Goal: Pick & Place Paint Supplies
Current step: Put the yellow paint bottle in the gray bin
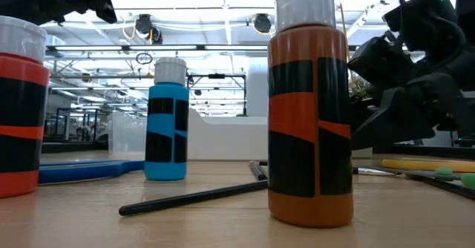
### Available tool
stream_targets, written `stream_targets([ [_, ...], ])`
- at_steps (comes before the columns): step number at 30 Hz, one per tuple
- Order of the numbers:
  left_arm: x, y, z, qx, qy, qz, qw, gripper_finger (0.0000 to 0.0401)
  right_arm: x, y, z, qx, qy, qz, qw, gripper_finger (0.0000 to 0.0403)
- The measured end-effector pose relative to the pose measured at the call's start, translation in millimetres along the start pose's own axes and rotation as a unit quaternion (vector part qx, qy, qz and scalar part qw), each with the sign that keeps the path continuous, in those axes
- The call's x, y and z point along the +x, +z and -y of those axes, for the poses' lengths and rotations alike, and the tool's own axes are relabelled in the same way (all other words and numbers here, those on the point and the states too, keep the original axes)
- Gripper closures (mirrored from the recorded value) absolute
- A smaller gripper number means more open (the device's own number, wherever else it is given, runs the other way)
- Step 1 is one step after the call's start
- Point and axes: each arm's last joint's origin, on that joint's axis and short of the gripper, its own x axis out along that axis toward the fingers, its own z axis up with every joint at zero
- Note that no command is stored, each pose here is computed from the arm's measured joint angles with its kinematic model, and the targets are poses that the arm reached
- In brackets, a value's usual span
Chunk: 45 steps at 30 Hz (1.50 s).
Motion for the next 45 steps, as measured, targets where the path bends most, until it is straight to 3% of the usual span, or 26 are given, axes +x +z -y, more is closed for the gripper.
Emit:
stream_targets([
  [8,1,0,-3,-0.005,0.042,-0.003,0.999,0.037,1,1,4,-0.024,0.02,0.0,1.0,0.0148],
  [17,1,-1,-2,-0.041,0.039,-0.005,0.998,0.037,2,5,9,-0.017,0.017,0.019,1.0,0.0218],
  [27,2,-2,-3,-0.054,0.038,-0.002,0.998,0.037,-8,21,9,-0.061,0.016,0.067,0.996,0.0281],
  [31,9,12,-7,-0.024,0.061,0.053,0.996,0.037,-15,41,10,-0.053,0.005,0.113,0.992,0.0281],
  [33,20,19,-11,-0.033,0.072,0.048,0.996,0.037,-17,58,9,-0.047,0.0,0.141,0.989,0.0281],
  [36,43,20,-18,-0.053,0.089,-0.029,0.994,0.037,-15,89,7,-0.045,0.0,0.154,0.987,0.0281],
  [40,81,15,-28,-0.079,0.115,-0.136,0.981,0.037,-8,132,7,-0.073,-0.008,0.114,0.991,0.0281],
  [45,125,10,-33,-0.091,0.107,-0.175,0.975,0.037,-8,160,22,-0.06,-0.033,0.079,0.995,0.028],
])
